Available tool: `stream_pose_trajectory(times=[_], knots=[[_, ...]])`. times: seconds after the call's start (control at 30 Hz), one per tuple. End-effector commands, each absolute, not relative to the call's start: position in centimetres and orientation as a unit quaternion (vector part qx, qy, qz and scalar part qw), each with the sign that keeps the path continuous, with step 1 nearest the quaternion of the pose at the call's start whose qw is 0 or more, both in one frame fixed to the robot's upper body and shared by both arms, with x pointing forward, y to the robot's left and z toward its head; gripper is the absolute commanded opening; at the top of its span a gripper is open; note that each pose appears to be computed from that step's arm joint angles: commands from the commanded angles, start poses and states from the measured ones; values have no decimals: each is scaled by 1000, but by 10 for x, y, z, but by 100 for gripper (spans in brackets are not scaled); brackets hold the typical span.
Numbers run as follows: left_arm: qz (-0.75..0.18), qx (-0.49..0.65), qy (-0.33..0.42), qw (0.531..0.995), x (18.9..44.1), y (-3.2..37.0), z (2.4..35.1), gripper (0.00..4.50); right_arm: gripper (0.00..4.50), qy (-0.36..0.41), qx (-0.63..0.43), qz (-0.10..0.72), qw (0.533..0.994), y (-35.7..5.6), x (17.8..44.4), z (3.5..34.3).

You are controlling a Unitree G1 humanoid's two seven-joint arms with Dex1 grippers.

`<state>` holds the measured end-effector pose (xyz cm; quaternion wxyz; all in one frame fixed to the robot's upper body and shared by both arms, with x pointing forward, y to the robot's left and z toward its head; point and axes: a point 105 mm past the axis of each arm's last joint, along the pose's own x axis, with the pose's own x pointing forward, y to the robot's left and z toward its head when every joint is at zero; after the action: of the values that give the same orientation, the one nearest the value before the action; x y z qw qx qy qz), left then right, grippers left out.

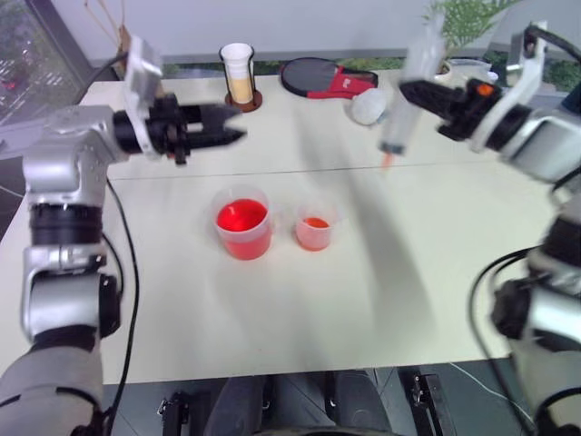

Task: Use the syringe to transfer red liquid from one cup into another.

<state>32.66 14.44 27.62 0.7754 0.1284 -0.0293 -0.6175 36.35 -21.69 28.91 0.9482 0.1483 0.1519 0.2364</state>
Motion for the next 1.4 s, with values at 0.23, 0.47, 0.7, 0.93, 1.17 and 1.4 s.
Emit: stream_pose_trajectory(times=[0.23, 0.47, 0.7, 0.93, 1.17, 1.4], knots=[[-634, 252, -10, 731, 269, 109, 241, 226, 131, 410, 158, 166, 883, -232, 365, 200], [-610, 233, -18, 757, 272, 97, 222, 226, 131, 453, 131, 137, 871, -234, 379, 166], [-594, 202, -30, 778, 272, 99, 230, 233, 361, 462, 120, 130, 869, -239, 384, 159], [-535, 119, -66, 834, 281, 145, 277, 233, 448, 350, 57, 195, 914, -252, 387, 206], [-406, 74, 17, 911, 285, 230, 254, 233, 448, 124, -40, 312, 941, -282, 349, 253], [-316, 34, 122, 940, 272, 292, 185, 233, 448, 146, -36, 246, 958, -323, 338, 200]])
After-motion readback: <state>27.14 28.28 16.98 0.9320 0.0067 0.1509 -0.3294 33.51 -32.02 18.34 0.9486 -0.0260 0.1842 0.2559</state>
